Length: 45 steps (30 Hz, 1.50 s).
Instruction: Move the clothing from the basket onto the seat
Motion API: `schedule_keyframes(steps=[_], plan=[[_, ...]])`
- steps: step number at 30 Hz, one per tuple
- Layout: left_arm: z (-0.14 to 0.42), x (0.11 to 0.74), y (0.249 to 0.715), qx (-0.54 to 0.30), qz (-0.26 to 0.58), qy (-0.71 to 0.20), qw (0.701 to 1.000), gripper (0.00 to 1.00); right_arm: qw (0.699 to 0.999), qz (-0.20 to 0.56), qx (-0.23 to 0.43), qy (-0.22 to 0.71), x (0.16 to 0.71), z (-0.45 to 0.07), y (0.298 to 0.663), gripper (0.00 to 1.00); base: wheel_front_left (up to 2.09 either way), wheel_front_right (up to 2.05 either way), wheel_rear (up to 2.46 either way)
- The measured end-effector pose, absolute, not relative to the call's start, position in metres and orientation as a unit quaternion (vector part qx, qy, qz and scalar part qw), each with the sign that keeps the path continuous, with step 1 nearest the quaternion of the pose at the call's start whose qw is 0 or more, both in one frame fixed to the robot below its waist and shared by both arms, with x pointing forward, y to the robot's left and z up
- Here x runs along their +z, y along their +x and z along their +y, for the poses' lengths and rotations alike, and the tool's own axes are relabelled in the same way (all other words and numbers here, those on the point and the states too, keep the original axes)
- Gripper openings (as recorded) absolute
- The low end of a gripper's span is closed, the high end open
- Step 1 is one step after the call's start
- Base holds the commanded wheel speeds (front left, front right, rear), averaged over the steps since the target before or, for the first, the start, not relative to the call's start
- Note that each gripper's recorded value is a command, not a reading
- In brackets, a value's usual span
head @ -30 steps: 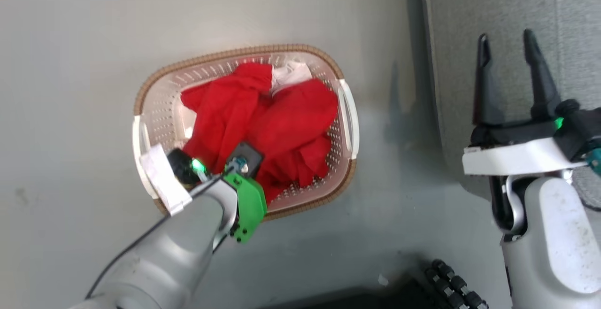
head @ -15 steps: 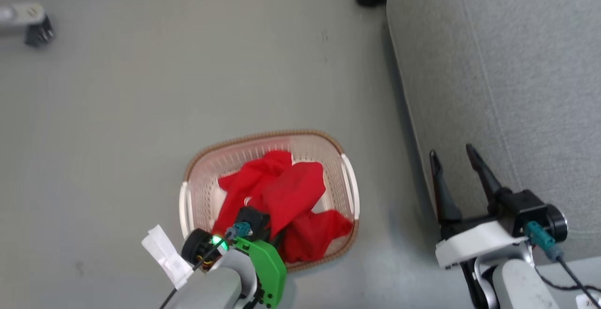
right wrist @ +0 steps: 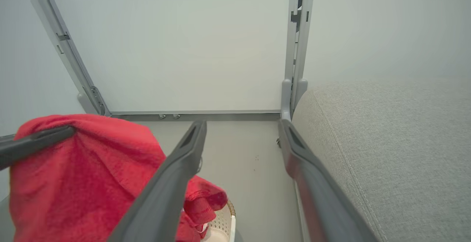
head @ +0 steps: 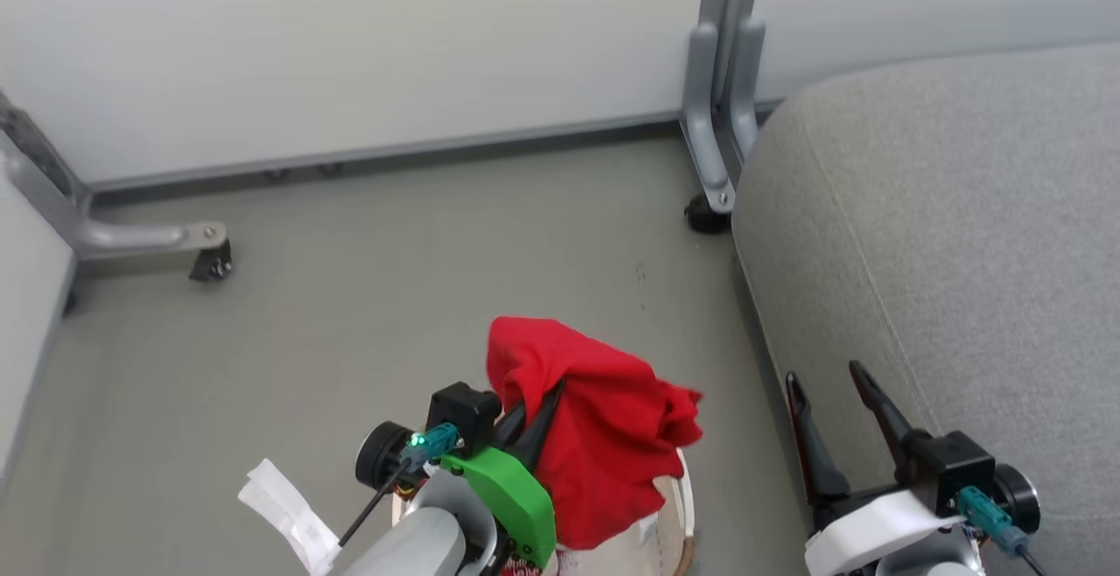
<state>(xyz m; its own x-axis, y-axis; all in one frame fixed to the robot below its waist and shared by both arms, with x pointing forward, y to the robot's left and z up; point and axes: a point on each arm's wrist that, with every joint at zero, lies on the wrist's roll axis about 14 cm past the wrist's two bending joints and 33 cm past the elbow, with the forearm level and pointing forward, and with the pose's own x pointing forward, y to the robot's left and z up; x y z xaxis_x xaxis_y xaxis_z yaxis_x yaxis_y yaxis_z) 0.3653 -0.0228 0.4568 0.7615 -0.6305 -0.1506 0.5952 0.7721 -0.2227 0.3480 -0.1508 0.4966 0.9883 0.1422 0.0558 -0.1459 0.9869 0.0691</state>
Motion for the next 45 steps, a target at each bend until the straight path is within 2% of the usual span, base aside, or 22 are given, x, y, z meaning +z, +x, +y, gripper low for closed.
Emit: schedule_keyframes(steps=[10,20,24,27,35,39,45], plan=[[-0.019,0.555,0.358,-0.332,-0.042,-0.082,0.939,0.00,0.990,-0.080,0.108,0.045,0.530,-0.127,0.326,1.00,0.00,0.00,0.00],[-0.032,0.602,0.353,-0.360,-0.112,-0.071,0.923,0.00,0.983,-0.103,0.146,0.052,0.546,-0.102,0.322,1.00,0.00,0.00,0.00],[-0.036,0.611,0.355,-0.366,-0.116,-0.089,0.919,0.00,0.978,-0.109,0.173,0.049,0.551,-0.085,0.323,1.00,0.00,0.00,0.00],[-0.042,0.618,0.357,-0.372,-0.120,-0.091,0.916,0.00,0.970,-0.105,0.217,0.032,0.548,-0.065,0.318,1.00,0.00,0.00,0.00],[-0.044,0.630,0.375,-0.366,-0.132,-0.072,0.919,0.00,0.955,-0.087,0.283,0.005,0.536,-0.036,0.310,1.00,0.00,0.00,0.00],[-0.049,0.632,0.378,-0.368,-0.133,-0.065,0.918,0.00,0.955,-0.087,0.282,0.004,0.536,-0.033,0.314,1.00,0.00,0.00,0.00],[-0.057,0.621,0.375,-0.379,-0.114,-0.058,0.917,0.00,0.964,-0.106,0.243,0.007,0.549,-0.047,0.333,1.00,0.00,0.00,0.00]])
